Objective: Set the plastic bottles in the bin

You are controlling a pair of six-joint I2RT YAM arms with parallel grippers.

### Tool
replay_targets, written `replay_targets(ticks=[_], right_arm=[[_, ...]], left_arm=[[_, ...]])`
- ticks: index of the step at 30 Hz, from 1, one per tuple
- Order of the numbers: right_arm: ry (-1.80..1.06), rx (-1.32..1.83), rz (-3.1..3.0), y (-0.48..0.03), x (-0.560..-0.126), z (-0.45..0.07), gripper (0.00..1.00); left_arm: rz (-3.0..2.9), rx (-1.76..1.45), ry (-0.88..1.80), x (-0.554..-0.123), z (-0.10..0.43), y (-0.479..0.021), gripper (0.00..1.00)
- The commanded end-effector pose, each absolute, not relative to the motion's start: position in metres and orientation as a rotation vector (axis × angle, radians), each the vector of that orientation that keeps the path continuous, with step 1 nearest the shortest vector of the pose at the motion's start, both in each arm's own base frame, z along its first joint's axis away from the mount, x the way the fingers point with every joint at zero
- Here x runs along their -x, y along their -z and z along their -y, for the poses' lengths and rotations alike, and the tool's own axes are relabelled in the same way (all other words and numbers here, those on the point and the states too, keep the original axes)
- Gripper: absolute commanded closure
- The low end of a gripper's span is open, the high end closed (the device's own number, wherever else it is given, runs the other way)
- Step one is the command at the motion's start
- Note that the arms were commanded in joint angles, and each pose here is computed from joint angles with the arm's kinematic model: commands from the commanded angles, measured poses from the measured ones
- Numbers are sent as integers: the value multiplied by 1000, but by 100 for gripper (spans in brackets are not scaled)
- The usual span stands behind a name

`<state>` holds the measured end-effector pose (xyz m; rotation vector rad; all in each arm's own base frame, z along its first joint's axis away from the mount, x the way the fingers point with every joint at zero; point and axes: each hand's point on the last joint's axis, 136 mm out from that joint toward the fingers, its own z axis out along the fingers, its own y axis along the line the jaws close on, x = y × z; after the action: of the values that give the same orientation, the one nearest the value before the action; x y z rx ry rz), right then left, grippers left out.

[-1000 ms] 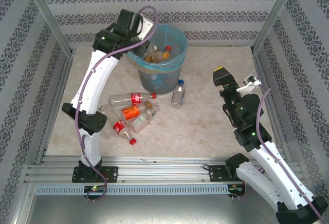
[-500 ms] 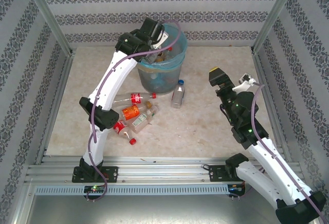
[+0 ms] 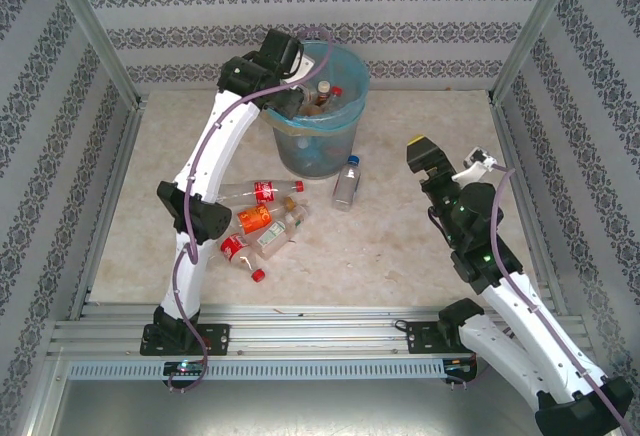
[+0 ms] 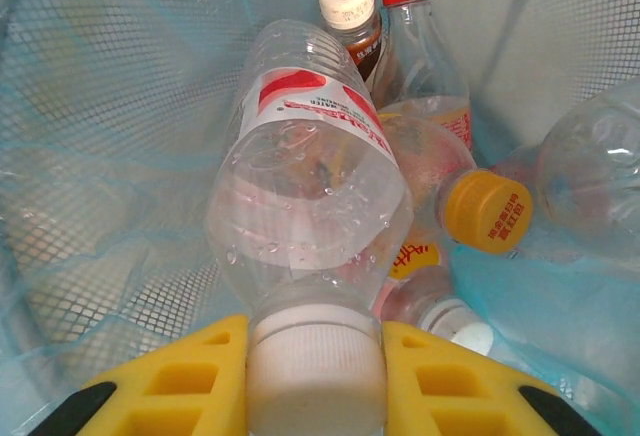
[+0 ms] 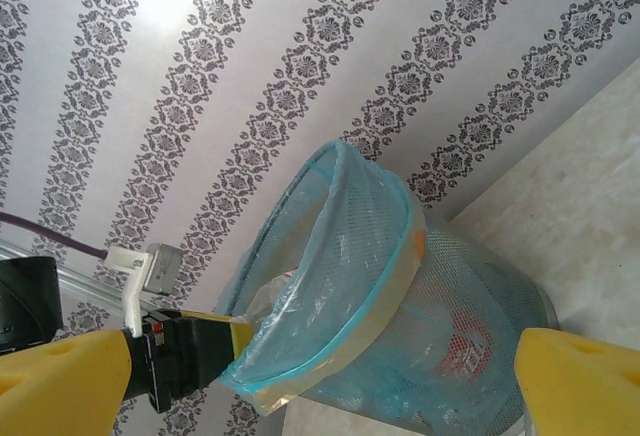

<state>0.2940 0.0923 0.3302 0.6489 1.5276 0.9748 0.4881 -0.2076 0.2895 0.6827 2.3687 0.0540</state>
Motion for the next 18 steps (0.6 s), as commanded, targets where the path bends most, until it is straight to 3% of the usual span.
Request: replay_targets(ticks=[1,3,4,8,14,18], right_arm=[[-999,-661,-1532,-328,-294,-93,2],[-1006,-656,-1542,-328,-296,-96,2],[-1006,-651,-1544,-329,-296,-96,2],[-1014,-650,-1551,-330,-298,-99,2],[-1026,-645,-1572,-328,-302,-107,2],[-1030,-632,-1593,-327,-306,-115,2]], left_arm=[[-2659,-791,38,-463,218,-202,97],[-2630,-773,78,-466,221,-211,87],[-2604,-758,97,-468,223,-219,76],[-2476,-705,179,-471,231,-263,51],[-2267,-635,226,-468,231,-339,38],[-2182,-612,279,-459,231,-371,36]])
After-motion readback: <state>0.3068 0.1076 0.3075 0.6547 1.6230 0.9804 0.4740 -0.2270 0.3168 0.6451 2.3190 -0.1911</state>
